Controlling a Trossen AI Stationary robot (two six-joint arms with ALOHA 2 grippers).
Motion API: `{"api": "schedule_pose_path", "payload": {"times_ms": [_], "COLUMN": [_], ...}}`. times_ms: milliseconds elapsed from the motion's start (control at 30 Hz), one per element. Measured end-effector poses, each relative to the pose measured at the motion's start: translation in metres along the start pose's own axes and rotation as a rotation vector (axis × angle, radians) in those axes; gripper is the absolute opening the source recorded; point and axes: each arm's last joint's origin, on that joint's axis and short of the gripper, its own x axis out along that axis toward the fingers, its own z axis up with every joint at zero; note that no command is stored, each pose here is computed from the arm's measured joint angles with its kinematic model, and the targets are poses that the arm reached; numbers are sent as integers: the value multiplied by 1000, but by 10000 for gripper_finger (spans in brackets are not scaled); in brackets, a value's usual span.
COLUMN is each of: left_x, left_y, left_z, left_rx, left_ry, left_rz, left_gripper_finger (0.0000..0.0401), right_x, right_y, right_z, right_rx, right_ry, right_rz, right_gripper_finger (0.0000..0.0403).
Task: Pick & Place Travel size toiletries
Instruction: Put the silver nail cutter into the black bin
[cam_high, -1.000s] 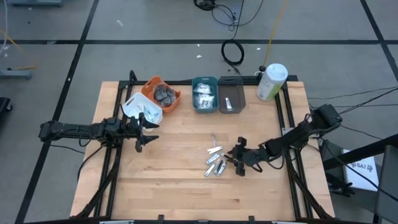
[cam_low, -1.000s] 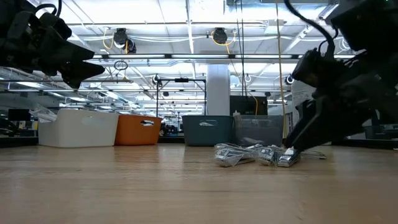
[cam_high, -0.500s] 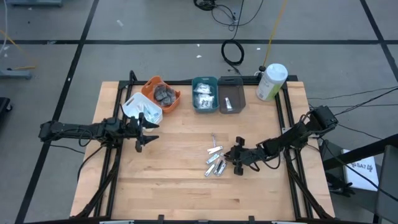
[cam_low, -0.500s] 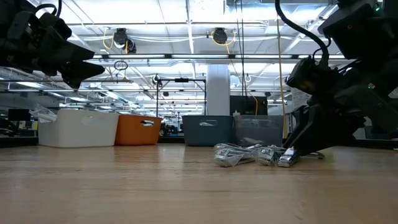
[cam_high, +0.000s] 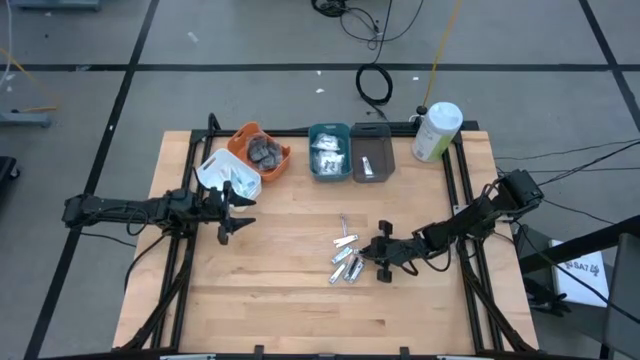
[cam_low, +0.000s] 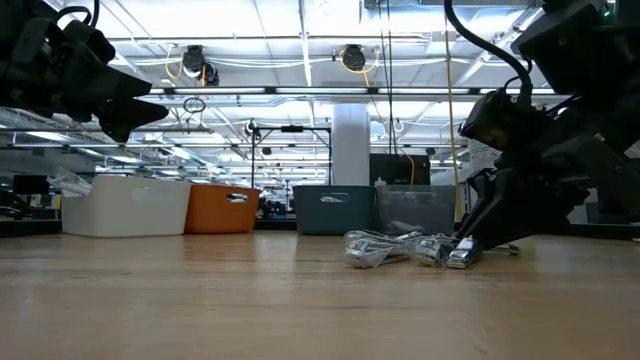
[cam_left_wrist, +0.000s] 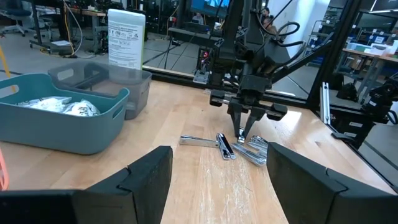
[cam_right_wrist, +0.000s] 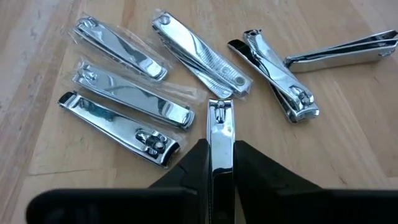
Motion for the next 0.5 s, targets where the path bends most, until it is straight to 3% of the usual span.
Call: {"api": "schedule_pose_path", "payload": {"times_ms": [500], "left_x": [0], "left_y": [0], "left_z": [0], "left_rx": [0], "left_ry": [0], "left_rz": [0], "left_gripper_finger": [255], "right_x": [-48], "right_y": [-6], "right_z": [36], "right_rx": [-42], "right_ry": [-171], "right_rz": [55], "right_gripper_finger": [46]}}
